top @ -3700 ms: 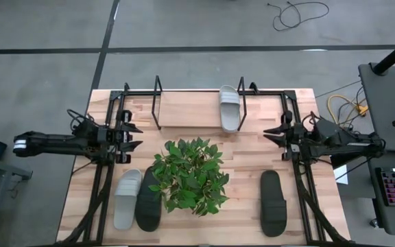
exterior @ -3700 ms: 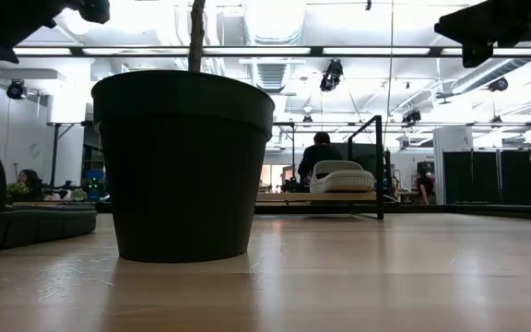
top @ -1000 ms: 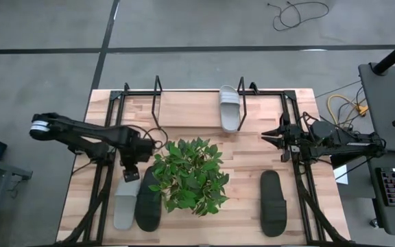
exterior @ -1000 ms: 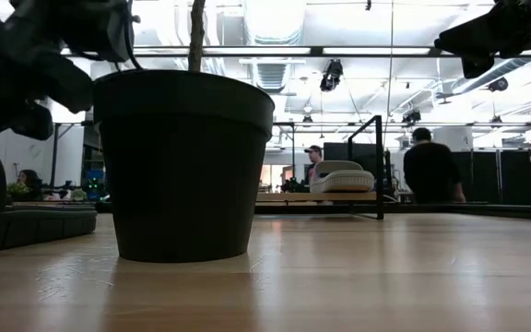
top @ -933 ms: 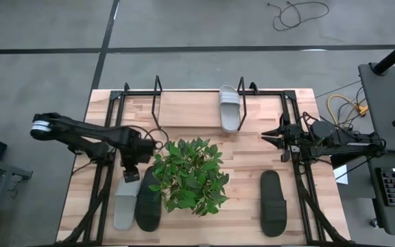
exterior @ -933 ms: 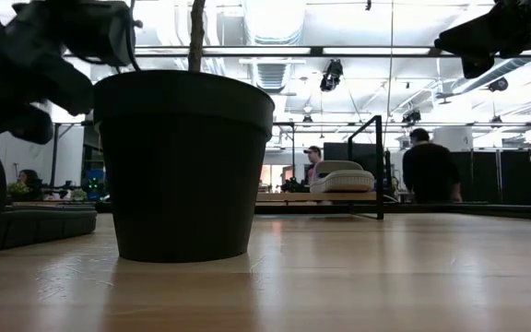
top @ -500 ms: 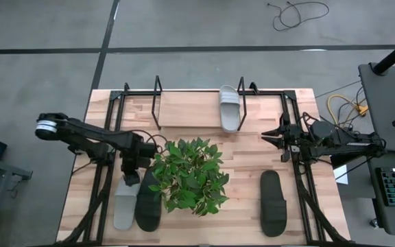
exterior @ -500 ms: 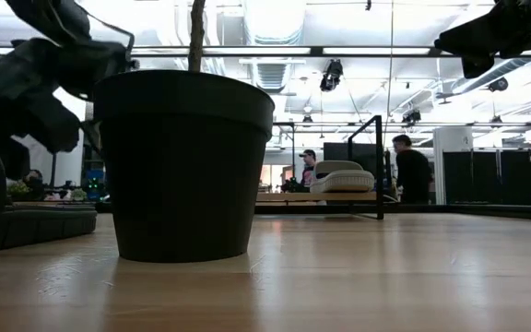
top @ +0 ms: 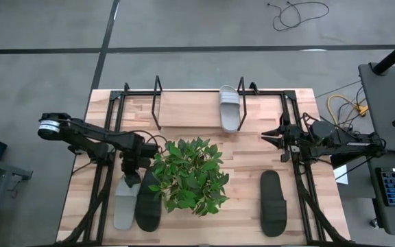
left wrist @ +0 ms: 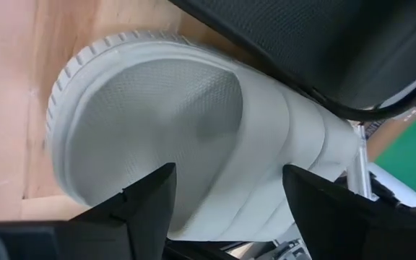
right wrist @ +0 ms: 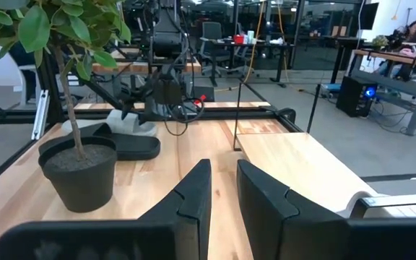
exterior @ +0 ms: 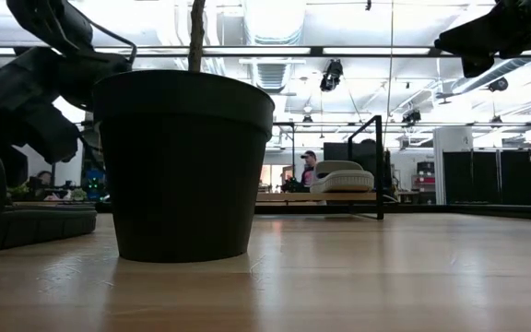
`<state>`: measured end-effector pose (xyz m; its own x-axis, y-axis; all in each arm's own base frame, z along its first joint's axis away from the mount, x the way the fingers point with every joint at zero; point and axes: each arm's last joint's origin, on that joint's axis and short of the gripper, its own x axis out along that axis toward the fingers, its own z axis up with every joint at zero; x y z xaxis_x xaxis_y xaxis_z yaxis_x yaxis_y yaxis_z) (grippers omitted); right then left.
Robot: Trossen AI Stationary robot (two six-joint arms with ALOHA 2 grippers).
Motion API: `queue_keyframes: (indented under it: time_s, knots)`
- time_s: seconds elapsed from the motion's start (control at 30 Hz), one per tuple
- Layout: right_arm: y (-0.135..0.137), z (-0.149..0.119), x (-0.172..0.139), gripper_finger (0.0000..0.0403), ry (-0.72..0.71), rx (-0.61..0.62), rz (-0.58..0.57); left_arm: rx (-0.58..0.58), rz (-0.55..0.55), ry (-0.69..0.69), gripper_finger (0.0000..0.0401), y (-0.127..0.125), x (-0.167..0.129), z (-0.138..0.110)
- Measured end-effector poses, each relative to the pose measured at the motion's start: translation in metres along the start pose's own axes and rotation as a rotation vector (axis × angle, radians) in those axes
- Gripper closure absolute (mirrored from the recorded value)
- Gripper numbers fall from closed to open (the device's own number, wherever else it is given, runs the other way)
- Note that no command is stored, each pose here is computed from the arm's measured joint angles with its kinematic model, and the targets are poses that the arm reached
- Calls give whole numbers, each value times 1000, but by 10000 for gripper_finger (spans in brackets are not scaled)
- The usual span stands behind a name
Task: Pick and place slides into the shelf
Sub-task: Put the gray slide on the shelf
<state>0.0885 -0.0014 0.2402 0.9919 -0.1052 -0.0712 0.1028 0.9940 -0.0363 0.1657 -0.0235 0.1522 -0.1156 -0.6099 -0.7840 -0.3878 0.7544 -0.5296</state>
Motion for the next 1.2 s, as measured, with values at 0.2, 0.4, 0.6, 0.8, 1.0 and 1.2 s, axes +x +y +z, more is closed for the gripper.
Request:
queue_keyframes:
  time_s: [0.2, 0.4, 0.6, 0.8, 1.0, 1.2]
  knots:
    - [0, 0, 0, 344, 0, 0, 0, 12, -90, 25, 159, -3, 0, 0]
    - [0, 0, 0, 344, 0, -1, 0, 37, -94, 38, 159, -2, 2, 2]
    - [0, 0, 0, 344, 0, -3, 0, 11, -96, 83, 159, 4, 10, 4]
    - [0, 0, 0, 344, 0, -3, 0, -2, -131, 149, 164, 7, 19, 9]
    - [0, 0, 0, 344, 0, -8, -2, 41, -143, 182, 226, 9, 24, 14]
    - [-1, 0, 0, 344, 2, -11, -26, 64, -176, 203, 320, 9, 26, 16]
